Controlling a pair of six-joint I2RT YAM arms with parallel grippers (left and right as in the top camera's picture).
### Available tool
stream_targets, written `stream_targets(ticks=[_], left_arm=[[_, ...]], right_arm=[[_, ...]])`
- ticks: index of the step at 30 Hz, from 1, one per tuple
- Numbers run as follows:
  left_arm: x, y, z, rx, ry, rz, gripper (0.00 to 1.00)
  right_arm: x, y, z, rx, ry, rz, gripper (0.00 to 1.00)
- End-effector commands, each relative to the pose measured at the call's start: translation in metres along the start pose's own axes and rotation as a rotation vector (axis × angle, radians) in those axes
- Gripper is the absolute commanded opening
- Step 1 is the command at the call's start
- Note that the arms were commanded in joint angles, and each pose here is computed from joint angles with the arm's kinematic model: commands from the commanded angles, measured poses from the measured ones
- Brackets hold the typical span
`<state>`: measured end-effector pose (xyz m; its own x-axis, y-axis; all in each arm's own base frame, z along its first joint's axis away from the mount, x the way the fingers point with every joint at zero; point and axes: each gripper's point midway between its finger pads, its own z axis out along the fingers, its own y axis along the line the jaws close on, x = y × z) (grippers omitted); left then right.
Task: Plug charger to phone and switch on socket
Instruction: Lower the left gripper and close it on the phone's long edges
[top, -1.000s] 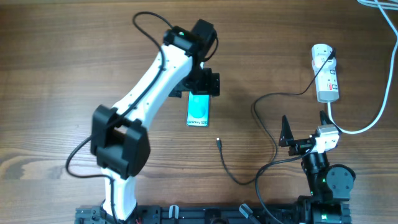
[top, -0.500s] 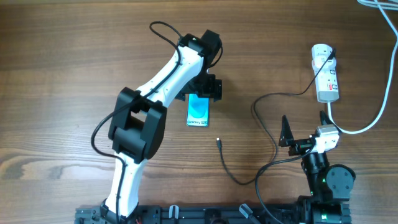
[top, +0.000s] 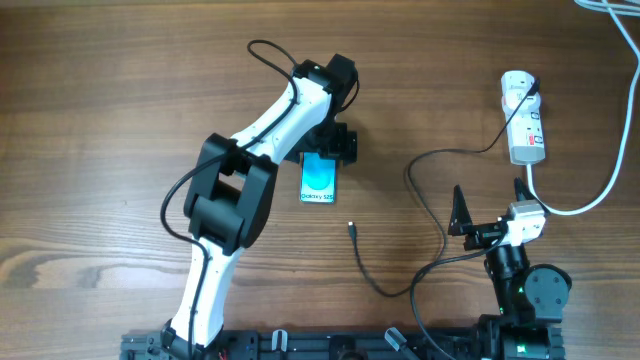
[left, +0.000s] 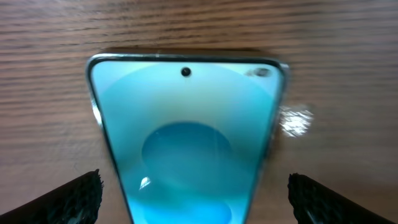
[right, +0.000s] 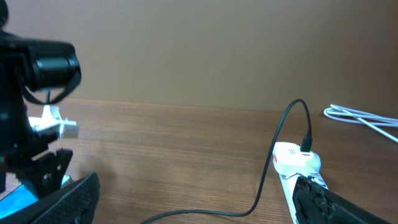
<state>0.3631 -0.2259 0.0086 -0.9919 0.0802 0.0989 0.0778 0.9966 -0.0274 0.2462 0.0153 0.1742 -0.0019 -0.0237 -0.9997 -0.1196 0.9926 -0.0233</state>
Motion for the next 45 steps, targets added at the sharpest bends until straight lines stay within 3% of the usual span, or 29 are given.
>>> stream_targets(ticks=[1, 11, 27, 35, 45], left_arm=[[-0.003, 0.004, 0.015, -0.032, 0.016, 0.008, 1.0], [-0.006, 0.015, 0.017, -0.089, 0.001, 0.039, 1.0], [-0.002, 0.027, 0.03, -0.051, 0.045, -0.003, 1.0], [0.019, 0.003, 0.035, 0.065, 0.13, -0.032, 1.0], [0.024, 0.002, 0.036, -0.002, 0.121, -0.03, 1.0]], right_arm=[[-0.001, 0.0, 0.0, 0.004, -0.006, 0.004, 1.0], [-0.001, 0.0, 0.0, 0.004, -0.006, 0.004, 1.0], [-0.001, 0.0, 0.0, 0.004, -0.006, 0.004, 1.0], [-0.001, 0.0, 0.0, 0.004, -0.006, 0.004, 1.0], [-0.001, 0.0, 0.0, 0.004, -0.006, 0.004, 1.0]])
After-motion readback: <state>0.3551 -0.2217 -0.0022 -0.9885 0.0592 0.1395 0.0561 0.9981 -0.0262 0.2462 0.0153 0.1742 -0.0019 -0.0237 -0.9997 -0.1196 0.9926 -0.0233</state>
